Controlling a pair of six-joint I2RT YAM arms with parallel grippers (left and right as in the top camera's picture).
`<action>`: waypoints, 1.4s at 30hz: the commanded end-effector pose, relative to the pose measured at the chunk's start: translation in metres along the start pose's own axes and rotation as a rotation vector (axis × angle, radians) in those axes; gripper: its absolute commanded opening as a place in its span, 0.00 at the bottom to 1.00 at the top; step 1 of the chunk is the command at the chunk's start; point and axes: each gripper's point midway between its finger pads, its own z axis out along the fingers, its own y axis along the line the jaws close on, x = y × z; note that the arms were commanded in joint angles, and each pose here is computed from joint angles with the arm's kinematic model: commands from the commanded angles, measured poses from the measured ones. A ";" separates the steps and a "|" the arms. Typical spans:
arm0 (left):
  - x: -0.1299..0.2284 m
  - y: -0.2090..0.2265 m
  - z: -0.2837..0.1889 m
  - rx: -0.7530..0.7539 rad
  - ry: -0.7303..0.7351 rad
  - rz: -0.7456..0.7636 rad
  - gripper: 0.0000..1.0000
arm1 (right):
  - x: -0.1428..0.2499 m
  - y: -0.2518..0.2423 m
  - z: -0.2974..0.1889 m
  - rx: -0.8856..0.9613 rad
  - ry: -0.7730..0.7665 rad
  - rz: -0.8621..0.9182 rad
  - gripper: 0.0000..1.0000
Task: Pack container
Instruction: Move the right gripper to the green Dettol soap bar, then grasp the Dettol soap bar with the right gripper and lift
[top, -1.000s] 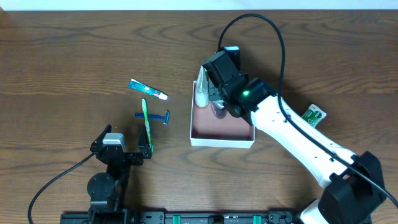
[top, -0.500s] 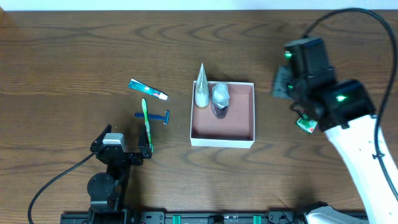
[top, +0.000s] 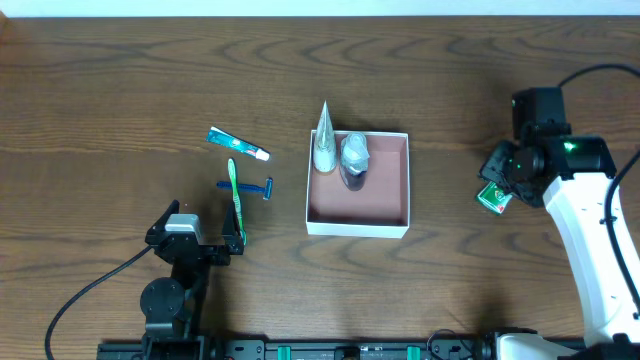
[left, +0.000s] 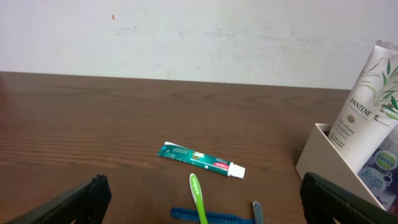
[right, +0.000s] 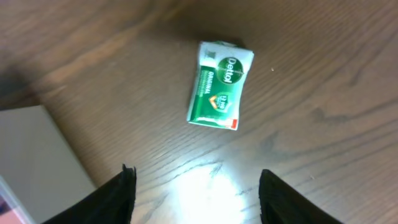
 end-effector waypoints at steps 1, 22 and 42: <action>0.016 0.000 0.001 0.007 0.046 0.009 0.98 | 0.008 -0.009 0.023 -0.015 0.046 0.037 0.66; 0.016 0.000 0.001 0.007 0.046 0.009 0.98 | 0.016 -0.031 0.127 0.015 0.098 0.186 0.79; 0.016 0.000 0.001 0.007 0.046 0.009 0.98 | 0.006 -0.027 0.150 0.002 0.073 0.191 0.73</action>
